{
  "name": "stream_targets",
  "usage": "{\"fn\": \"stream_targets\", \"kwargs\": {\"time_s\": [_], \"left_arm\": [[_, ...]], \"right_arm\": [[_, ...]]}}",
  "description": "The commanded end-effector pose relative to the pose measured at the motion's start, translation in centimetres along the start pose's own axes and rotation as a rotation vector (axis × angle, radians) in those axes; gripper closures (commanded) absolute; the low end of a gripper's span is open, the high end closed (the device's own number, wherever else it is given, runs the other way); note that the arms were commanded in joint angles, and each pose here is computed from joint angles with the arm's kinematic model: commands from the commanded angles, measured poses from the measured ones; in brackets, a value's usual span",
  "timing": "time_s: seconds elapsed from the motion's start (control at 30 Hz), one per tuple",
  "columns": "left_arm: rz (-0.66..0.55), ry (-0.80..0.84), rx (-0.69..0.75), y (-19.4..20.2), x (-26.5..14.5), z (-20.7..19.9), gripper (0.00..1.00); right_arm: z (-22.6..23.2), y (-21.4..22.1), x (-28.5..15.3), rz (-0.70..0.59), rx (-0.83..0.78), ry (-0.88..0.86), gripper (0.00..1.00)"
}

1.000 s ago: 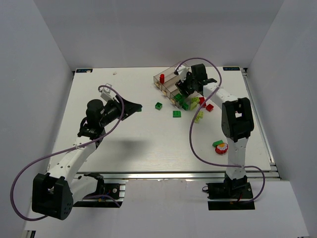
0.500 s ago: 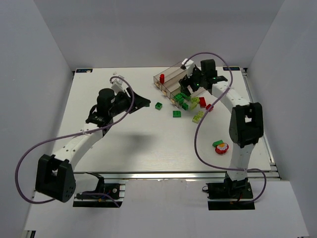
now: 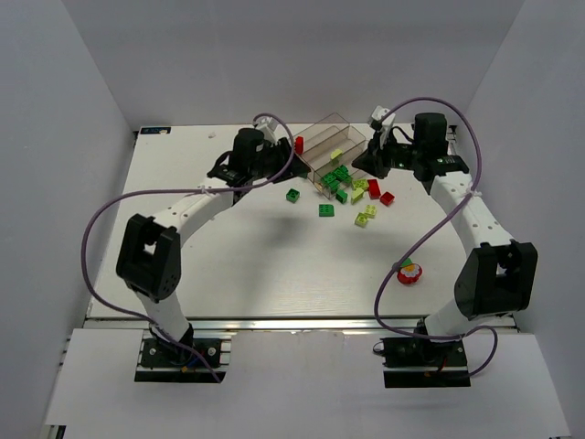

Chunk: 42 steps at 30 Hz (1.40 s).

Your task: Sort the legos into containers by color

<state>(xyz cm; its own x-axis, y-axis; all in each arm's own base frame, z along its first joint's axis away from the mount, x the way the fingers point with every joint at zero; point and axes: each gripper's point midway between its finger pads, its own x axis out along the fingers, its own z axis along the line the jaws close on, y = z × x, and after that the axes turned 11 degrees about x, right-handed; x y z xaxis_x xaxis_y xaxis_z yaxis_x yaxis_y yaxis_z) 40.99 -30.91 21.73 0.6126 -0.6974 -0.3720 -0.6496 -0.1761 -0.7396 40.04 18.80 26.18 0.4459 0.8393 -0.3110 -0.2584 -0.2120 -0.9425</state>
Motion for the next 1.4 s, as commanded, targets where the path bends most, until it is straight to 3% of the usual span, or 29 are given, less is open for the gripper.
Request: {"fn": "stream_targets", "kwargs": {"time_s": [0.0, 0.23, 0.9, 1.37], "left_arm": [[-0.022, -0.037, 0.054, -1.8, 1.6, 0.0, 0.95], [-0.001, -0.068, 0.066, -2.3, 6.3, 1.1, 0.95], [-0.059, -0.116, 0.051, -4.5, 13.4, 3.7, 0.92], [0.001, -0.073, 0.059, -1.1, 17.2, 2.8, 0.86]], "right_arm": [[1.8, -0.8, -0.9, -0.013, 0.025, -0.055, 0.87], [1.6, -1.3, -1.9, -0.042, 0.077, -0.04, 0.85], [-0.9, 0.2, -4.2, -0.057, 0.187, 0.062, 0.83], [-1.1, 1.6, -4.0, -0.043, 0.236, 0.042, 0.83]]}}
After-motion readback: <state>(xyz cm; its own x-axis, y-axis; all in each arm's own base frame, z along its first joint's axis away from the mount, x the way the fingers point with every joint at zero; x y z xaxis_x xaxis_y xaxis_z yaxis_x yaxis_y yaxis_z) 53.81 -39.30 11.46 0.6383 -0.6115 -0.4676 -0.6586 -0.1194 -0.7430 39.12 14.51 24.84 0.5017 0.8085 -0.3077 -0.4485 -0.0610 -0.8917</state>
